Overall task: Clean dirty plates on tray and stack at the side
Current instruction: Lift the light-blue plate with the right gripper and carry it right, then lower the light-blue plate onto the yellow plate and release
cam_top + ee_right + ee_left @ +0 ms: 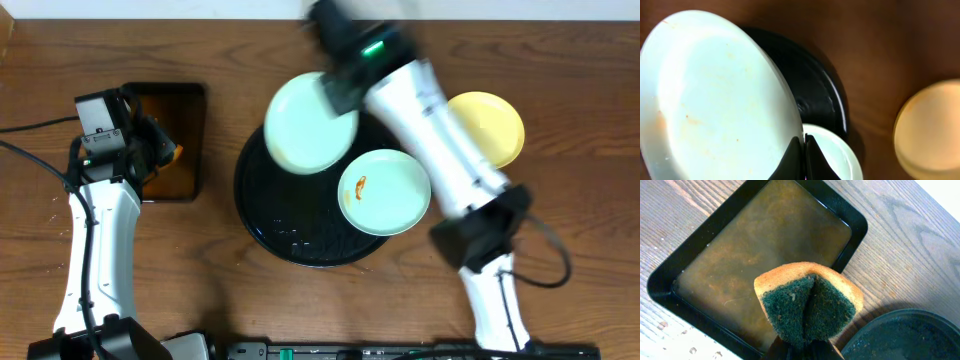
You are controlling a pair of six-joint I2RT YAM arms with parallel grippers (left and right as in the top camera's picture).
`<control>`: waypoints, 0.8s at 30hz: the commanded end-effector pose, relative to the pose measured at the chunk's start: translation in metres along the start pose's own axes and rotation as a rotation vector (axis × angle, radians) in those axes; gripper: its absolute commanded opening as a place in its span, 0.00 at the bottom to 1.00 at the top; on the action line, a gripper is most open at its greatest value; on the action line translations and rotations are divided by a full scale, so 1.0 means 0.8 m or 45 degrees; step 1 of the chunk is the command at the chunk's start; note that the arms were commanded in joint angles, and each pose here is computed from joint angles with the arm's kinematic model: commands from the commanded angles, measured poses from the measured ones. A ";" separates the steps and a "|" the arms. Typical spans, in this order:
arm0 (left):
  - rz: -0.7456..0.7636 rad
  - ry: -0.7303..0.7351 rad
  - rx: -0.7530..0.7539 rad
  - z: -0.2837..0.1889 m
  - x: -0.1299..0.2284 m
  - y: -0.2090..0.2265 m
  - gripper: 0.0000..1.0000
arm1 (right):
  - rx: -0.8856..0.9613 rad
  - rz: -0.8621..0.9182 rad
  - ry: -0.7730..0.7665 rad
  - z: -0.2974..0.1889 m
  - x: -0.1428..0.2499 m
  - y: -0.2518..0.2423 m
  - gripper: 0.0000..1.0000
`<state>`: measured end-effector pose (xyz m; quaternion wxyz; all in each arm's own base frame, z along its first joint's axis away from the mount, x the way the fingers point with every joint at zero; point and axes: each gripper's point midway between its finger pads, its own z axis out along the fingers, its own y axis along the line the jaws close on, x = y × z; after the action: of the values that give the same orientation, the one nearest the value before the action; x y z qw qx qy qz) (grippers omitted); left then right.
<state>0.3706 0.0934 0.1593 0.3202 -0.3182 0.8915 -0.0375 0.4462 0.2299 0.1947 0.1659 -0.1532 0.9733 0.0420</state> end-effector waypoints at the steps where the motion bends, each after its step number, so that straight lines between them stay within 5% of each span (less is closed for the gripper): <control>1: -0.017 0.005 -0.008 0.001 0.000 0.003 0.08 | -0.377 0.209 0.058 -0.016 0.002 -0.045 0.01; 13: -0.016 0.001 -0.006 0.001 -0.001 0.002 0.08 | -0.175 0.816 0.146 0.032 0.094 -0.340 0.01; 24: -0.016 -0.003 -0.004 0.001 -0.002 0.002 0.08 | -0.136 0.984 0.212 0.071 0.154 -0.397 0.05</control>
<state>0.3705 0.0934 0.1592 0.3200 -0.3182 0.8916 -0.0375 0.4522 -0.1022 0.0844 0.0439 0.2173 0.9656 0.1357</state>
